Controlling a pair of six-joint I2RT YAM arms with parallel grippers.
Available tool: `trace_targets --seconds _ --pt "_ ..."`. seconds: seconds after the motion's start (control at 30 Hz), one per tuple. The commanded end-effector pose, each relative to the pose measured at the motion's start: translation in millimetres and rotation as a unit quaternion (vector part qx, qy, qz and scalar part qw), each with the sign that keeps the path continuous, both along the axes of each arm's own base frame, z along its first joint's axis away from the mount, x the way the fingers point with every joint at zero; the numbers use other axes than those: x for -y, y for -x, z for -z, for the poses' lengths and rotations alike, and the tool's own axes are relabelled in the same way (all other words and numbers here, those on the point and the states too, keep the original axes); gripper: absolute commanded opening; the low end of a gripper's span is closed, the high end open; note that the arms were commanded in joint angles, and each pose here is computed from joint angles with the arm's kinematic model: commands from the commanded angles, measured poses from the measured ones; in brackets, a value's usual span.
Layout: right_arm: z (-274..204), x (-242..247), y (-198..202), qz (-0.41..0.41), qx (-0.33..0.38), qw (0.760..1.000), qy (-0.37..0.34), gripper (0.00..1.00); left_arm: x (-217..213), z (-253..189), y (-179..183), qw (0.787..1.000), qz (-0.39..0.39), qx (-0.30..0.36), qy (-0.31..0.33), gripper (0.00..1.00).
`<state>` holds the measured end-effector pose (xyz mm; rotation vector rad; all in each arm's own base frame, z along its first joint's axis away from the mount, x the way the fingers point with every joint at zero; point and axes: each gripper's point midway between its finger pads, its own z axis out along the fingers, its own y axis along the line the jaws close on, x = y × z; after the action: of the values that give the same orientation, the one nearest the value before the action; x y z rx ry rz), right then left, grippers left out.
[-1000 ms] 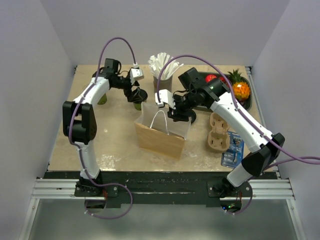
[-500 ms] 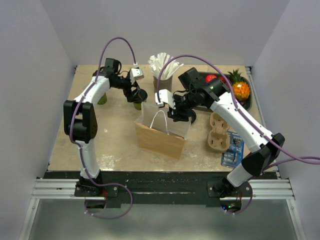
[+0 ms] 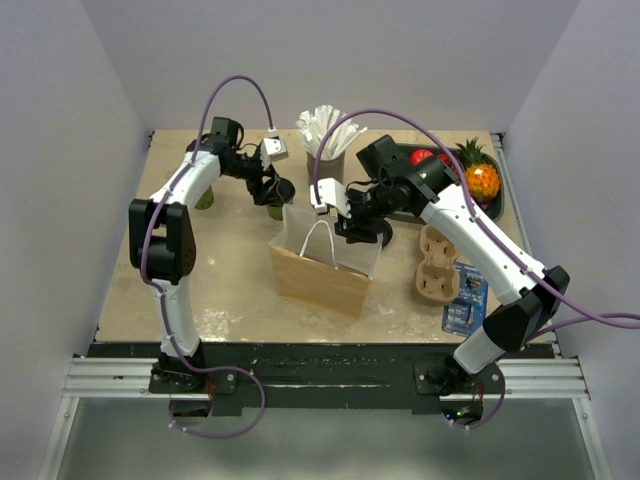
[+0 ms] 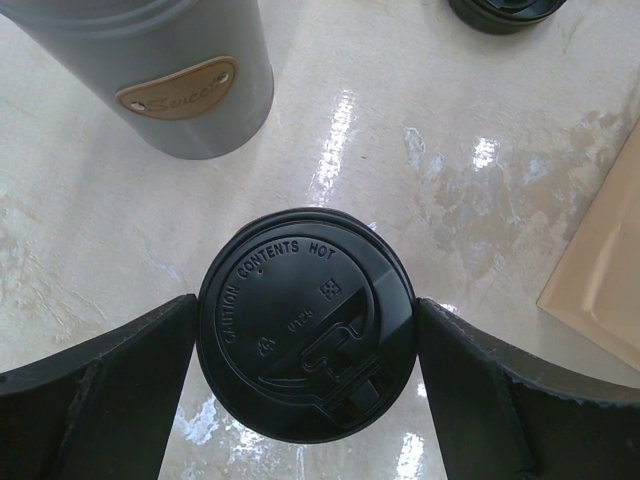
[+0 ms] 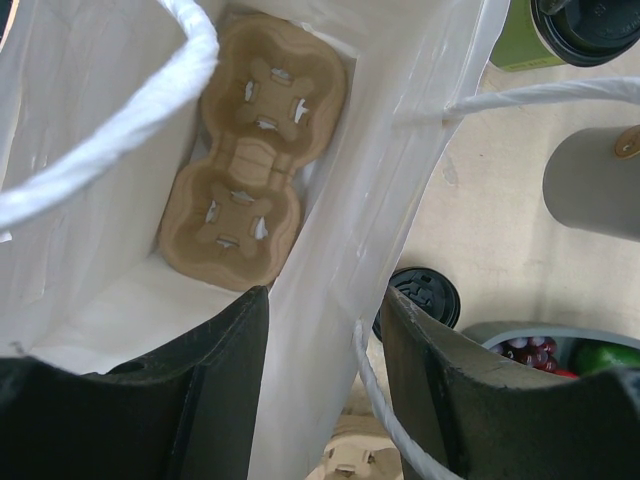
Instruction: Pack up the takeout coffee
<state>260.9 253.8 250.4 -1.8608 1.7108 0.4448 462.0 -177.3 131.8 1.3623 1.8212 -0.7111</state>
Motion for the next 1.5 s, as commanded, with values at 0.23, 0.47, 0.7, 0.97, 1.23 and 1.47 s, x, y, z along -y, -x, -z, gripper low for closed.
trace_targets --seconds 0.23,0.47,0.7,0.97,1.23,1.47 --pt "-4.0 -3.0 -4.4 0.007 0.005 1.0 -0.009 0.52 0.1 -17.3 -17.7 0.999 -0.005 0.04 0.006 0.83" --pt "-8.3 -2.0 -3.2 0.016 0.009 1.0 -0.017 0.53 2.4 -44.1 -8.1 0.998 0.006 0.051 0.019 0.65" --pt "-31.9 -9.3 -10.2 0.06 0.023 0.996 -0.063 0.67 -2.7 -58.8 -1.2 0.998 -0.01 0.048 0.025 0.58" --pt "-78.2 -21.3 -13.2 0.089 0.034 0.987 -0.131 0.73 -12.7 -85.8 1.5 0.997 -0.033 0.059 0.03 0.53" --pt "-62.2 -22.9 -21.5 0.121 0.029 0.982 -0.141 0.75 -32.1 -119.6 13.8 0.995 -0.064 0.073 0.026 0.51" --pt "-54.1 -25.4 -24.0 0.129 0.005 0.981 -0.142 0.42 -43.8 -133.7 22.2 0.994 -0.083 0.075 0.022 0.43"
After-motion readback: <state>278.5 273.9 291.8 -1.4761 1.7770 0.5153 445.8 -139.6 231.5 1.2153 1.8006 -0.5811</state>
